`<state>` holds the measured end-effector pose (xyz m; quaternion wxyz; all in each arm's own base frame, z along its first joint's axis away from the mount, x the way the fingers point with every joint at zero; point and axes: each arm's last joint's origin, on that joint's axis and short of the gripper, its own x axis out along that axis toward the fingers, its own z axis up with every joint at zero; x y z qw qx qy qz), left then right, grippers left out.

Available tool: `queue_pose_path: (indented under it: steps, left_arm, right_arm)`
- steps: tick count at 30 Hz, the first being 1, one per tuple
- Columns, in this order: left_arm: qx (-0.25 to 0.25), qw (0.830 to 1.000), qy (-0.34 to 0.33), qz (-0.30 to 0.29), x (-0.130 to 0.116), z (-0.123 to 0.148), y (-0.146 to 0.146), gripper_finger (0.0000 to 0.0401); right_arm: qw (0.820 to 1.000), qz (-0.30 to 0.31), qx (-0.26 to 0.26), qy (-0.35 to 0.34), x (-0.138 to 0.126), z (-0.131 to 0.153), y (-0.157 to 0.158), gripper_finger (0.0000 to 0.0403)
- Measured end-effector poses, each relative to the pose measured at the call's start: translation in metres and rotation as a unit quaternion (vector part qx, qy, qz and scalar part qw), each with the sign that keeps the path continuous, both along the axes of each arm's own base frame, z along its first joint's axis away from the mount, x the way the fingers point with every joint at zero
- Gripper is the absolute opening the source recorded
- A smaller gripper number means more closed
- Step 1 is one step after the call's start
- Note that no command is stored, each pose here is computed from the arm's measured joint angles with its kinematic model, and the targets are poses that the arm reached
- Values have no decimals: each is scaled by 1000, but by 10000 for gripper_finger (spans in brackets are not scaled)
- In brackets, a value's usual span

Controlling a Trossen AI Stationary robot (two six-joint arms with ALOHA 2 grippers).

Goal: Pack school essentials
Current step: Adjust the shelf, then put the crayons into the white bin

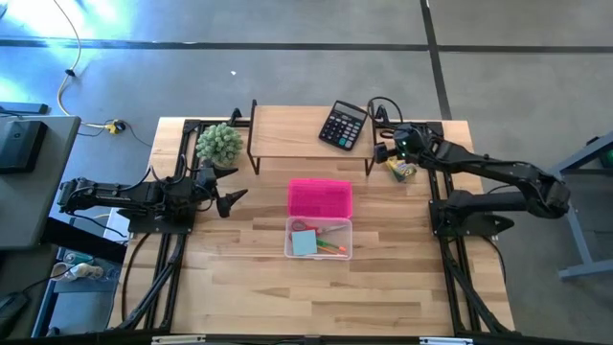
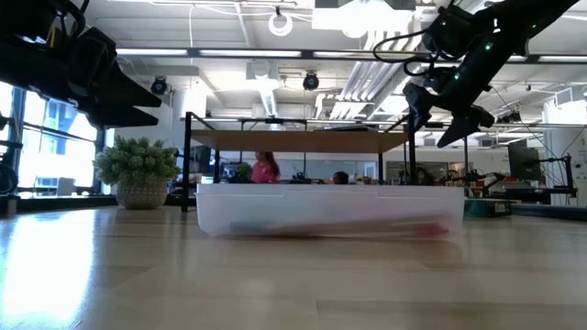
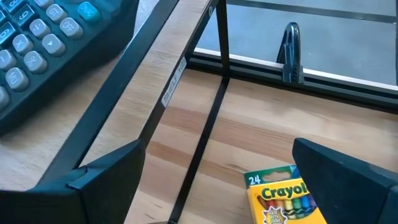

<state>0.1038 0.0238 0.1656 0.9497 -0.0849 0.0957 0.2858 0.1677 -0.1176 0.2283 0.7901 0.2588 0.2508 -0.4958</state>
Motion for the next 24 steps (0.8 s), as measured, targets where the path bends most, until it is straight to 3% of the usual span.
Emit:
queue_pose_path:
  steps: [11,17,24]
  left_arm:
    - [0,1000,0,0,0,0,0,394]
    - [0,1000,0,0,0,0,0,394]
    - [0,1000,0,0,0,0,0,394]
  right_arm:
    - [994,-7,53,97,-22,16,13,399]
    - [984,-8,92,150,-35,12,16,399]
    - [980,8,115,160,-41,-6,19,399]
